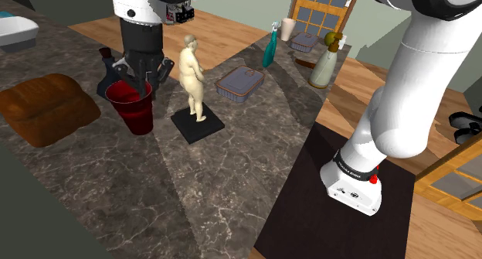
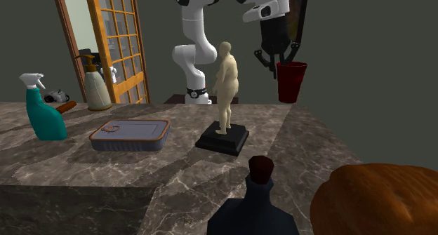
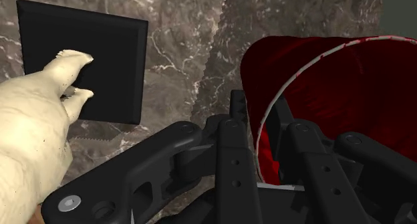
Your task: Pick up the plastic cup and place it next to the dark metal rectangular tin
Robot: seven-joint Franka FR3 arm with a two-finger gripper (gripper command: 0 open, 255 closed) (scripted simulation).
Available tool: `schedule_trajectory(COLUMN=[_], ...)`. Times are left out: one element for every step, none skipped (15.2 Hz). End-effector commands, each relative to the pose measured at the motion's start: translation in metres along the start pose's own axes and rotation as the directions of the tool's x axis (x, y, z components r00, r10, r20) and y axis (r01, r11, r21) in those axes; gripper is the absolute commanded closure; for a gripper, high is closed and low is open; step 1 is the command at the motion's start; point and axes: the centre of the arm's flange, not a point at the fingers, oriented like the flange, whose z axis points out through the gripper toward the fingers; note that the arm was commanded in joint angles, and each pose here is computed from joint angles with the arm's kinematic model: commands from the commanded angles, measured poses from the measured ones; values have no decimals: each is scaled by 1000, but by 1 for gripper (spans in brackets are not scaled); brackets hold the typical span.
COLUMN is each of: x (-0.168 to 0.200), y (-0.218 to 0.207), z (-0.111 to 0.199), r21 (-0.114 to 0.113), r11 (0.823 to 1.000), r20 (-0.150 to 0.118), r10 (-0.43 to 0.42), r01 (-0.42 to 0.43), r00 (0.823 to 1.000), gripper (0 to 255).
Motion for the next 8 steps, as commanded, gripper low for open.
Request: schedule_trajectory(x=[-1,-1,-2,-2,-2,6,14,22], y=[-2,-3,-4,-5,-6,4,14,24], z=[-11,-16,-21,-27,-32,-34,-37,-39], r21=[0,0,0,0,0,0,0,0], r11=[1000,1000,1000,1000,1000,1000,1000,1000], r20=[0,0,0,0,0,0,0,0], r10=[0,0,0,0,0,0,0,0], r01=[0,0,0,0,0,0,0,0], r00=[1000,1000,1000,1000,1000,1000,1000,1000], gripper=[255,255,255,255,255,255,255,255])
